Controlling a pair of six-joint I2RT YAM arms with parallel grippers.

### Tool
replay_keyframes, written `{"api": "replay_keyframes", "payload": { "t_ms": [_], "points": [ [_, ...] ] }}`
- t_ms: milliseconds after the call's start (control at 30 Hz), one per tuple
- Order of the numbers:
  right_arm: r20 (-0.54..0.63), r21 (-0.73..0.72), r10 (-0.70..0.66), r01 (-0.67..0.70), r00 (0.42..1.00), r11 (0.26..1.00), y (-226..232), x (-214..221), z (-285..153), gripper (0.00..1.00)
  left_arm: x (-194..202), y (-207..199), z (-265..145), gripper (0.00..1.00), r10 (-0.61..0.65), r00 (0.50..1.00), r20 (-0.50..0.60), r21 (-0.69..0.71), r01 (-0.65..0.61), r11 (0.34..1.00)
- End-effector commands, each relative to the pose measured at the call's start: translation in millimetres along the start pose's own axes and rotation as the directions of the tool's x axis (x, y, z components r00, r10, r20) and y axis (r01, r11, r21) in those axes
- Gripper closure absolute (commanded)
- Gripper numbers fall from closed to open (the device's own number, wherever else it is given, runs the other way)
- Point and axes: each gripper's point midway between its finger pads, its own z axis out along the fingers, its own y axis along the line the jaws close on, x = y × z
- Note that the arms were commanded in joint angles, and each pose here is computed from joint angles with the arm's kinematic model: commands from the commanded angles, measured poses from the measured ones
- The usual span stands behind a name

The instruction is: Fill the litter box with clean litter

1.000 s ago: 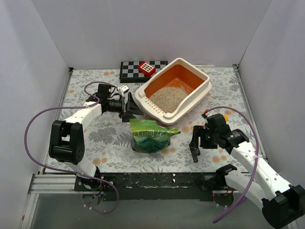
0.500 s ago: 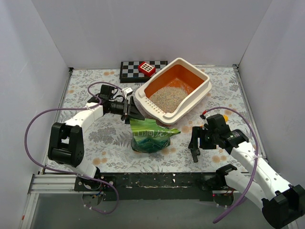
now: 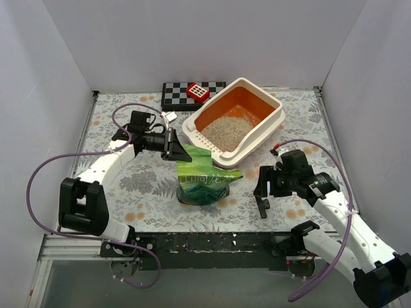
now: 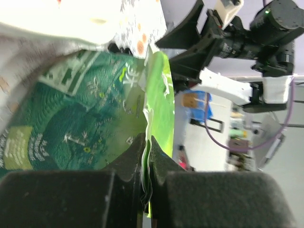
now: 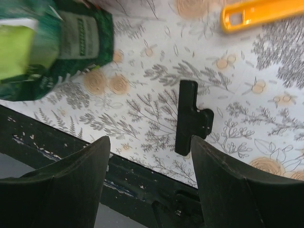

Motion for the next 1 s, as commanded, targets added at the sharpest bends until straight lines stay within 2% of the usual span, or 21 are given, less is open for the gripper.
{"api": "replay_keyframes", "payload": {
  "t_ms": [0,67,200,233,333,367,400,433,533,600,667,733,767,867,967],
  "points": [
    [0.194,-0.037,-0.095,0.104,0.976,0.994,25.2,-61.5,-33.1,0.24,-30.6,-67.0,-22.9,1.0,0.362,0.913,0.189,-0.015,-0.366,0.931],
    [0.248,-0.047,-0.14,0.156,0.959,0.987,35.4,-81.8,-45.2,0.24,-30.4,-92.5,-33.1,1.0,0.464,0.841,0.277,-0.013,-0.48,0.877],
    [0.346,-0.12,-0.246,0.302,0.906,0.946,63.7,-110.3,-63.4,0.27,-14.9,-112.2,-41.2,1.0,0.585,0.73,0.355,0.002,-0.626,0.78],
    [0.374,-0.134,-0.275,0.345,0.886,0.929,71.0,-117.0,-68.4,0.28,-9.4,-114.1,-42.5,1.0,0.61,0.698,0.374,0.003,-0.659,0.752],
    [0.459,-0.172,-0.373,0.493,0.806,0.853,94.8,-134.3,-85.4,0.32,13.2,-123.4,-48.6,1.0,0.703,0.562,0.436,-0.012,-0.777,0.629],
    [0.491,-0.186,-0.402,0.544,0.773,0.818,103.9,-138.9,-91.5,0.32,21.1,-124.8,-49.5,1.0,0.717,0.54,0.441,-0.011,-0.796,0.606],
    [0.514,-0.199,-0.418,0.578,0.749,0.791,111.3,-142.5,-95.6,0.32,25.1,-124.8,-49.8,1.0,0.729,0.522,0.443,-0.011,-0.81,0.587],
    [0.544,-0.2,-0.46,0.64,0.702,0.742,119.2,-145.6,-101.3,0.33,28.7,-122.3,-48.8,1.0,0.733,0.522,0.436,-0.006,-0.813,0.583],
    [0.579,-0.241,-0.53,0.751,0.62,0.614,140.7,-149.8,-110.2,0.34,40.9,-115.1,-45.4,1.0,0.748,0.512,0.423,0.006,-0.827,0.563],
    [0.572,-0.24,-0.567,0.782,0.593,0.576,145.3,-153.1,-105.7,0.42,46.8,-111.5,-43.7,1.0,0.758,0.498,0.421,0.003,-0.837,0.547],
    [0.563,-0.26,-0.6,0.811,0.568,0.524,154.5,-152.1,-102.1,0.44,52.4,-112.7,-43.9,1.0,0.77,0.473,0.427,-0.005,-0.851,0.526],
    [0.547,-0.298,-0.642,0.842,0.537,0.45,167.2,-144.4,-96.4,0.41,58.1,-112.1,-42.7,1.0,0.778,0.459,0.43,-0.006,-0.86,0.511],
    [0.537,-0.309,-0.67,0.859,0.512,0.409,175.5,-137.5,-95.0,0.35,60.5,-112.3,-42.6,1.0,0.783,0.447,0.433,-0.009,-0.866,0.5],
    [0.505,-0.273,-0.74,0.896,0.444,0.351,181.3,-134.2,-80.6,0.24,68.9,-115.7,-41.1,1.0,0.795,0.415,0.442,-0.005,-0.885,0.465],
    [0.477,-0.297,-0.779,0.909,0.408,0.293,189.1,-128.7,-70.3,0.22,72.5,-114.6,-40.1,1.0,0.811,0.379,0.445,-0.024,-0.901,0.434]
  ]
}}
